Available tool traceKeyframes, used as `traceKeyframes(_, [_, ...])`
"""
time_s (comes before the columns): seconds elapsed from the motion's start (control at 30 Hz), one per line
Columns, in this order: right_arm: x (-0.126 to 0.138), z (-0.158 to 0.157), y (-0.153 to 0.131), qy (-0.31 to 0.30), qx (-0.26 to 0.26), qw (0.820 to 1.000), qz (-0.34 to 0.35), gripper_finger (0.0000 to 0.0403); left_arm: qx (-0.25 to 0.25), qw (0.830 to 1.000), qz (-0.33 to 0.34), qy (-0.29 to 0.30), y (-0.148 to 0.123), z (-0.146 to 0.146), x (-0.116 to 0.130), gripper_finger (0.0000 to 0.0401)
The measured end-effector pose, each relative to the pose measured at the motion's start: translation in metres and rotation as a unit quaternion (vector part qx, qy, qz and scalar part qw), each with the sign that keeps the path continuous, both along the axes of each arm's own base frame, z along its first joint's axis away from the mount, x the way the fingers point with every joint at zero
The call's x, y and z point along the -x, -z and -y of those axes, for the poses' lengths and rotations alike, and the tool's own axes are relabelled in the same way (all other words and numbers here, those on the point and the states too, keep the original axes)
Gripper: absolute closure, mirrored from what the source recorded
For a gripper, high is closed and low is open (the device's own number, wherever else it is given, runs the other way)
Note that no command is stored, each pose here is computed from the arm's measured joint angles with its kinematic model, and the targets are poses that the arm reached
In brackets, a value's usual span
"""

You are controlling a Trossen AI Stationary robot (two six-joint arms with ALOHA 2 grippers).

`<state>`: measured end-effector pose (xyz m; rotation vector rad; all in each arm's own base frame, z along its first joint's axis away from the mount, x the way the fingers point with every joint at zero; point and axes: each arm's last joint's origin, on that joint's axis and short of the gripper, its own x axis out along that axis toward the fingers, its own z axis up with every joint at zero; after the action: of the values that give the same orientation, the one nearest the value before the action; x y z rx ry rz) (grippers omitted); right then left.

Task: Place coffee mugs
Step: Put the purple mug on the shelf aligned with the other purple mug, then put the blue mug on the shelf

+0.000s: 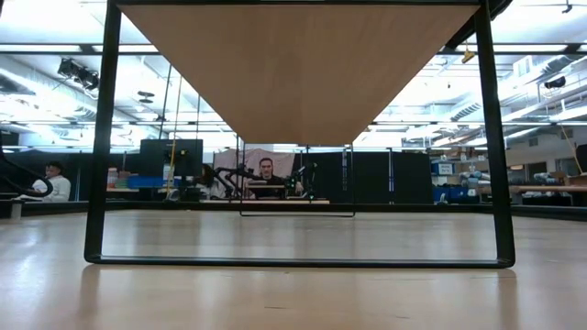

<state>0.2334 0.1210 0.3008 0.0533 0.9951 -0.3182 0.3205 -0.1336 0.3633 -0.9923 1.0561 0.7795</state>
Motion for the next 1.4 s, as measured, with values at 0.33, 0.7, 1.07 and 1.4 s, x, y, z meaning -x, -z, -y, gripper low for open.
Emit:
traceKeyframes(0.33, [0.000, 0.000, 0.000, 0.000, 0.000, 1.000, 0.000, 0.0288, 0.007, 1.000, 0.003, 0.000, 0.000, 0.000, -0.001, 0.0327])
traceKeyframes(0.7, [0.000, 0.000, 0.000, 0.000, 0.000, 1.000, 0.000, 0.0289, 0.011, 1.000, -0.002, 0.010, 0.000, 0.000, -0.001, 0.0243])
traceKeyframes(1.07, [0.000, 0.000, 0.000, -0.004, 0.004, 1.000, 0.001, 0.0289, 0.004, 0.998, 0.022, 0.054, -0.025, -0.005, 0.024, 0.0241])
traceKeyframes(1.4, [-0.003, -0.002, -0.001, -0.020, 0.006, 1.000, 0.013, 0.0289, -0.035, 0.985, 0.055, 0.160, -0.052, -0.006, 0.059, 0.0241])
